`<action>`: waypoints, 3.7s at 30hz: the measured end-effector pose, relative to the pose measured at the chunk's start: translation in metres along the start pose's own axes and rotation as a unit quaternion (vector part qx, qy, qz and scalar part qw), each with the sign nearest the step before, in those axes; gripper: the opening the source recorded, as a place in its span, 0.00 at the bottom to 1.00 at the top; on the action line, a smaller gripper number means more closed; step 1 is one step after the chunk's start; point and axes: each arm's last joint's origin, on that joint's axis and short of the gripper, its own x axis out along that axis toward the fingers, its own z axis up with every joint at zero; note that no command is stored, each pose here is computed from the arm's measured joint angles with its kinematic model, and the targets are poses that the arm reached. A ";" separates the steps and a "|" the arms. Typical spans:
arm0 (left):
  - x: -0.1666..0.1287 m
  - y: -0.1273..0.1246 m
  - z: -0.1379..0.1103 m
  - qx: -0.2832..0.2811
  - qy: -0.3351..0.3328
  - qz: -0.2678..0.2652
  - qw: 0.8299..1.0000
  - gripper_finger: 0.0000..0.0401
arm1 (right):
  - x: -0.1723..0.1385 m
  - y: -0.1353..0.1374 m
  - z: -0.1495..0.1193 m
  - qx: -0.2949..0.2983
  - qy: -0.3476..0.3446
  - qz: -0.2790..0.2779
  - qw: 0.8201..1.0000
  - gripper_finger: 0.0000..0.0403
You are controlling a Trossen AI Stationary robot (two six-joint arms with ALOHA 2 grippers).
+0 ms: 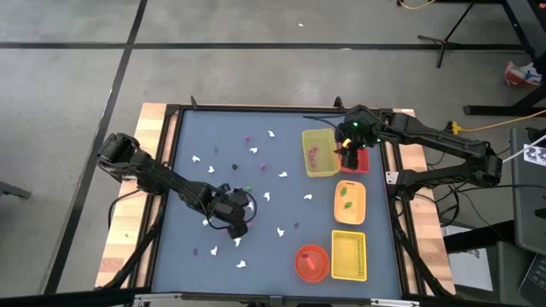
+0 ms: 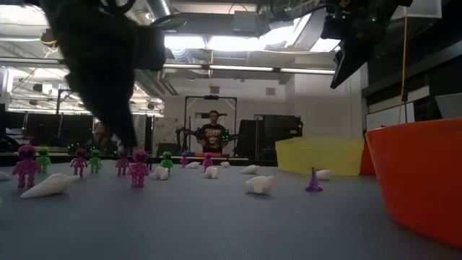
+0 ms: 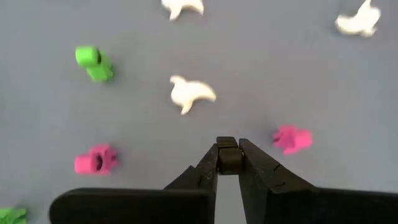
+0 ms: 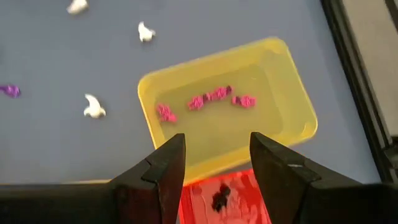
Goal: Sort Halloween decoration
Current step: Put the black skeleton toy into the red box
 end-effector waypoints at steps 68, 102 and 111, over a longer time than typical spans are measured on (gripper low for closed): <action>-0.080 0.009 0.174 0.368 -0.533 0.158 0.746 0.07 | -0.007 0.003 0.083 0.126 -0.301 0.412 0.851 0.45; -0.075 0.017 0.176 0.357 -0.504 0.195 0.762 0.07 | -0.006 0.002 0.083 0.140 -0.309 0.385 0.858 0.45; -0.075 0.018 0.177 0.365 -0.508 0.182 0.759 0.07 | -0.006 0.002 0.083 0.140 -0.309 0.385 0.858 0.44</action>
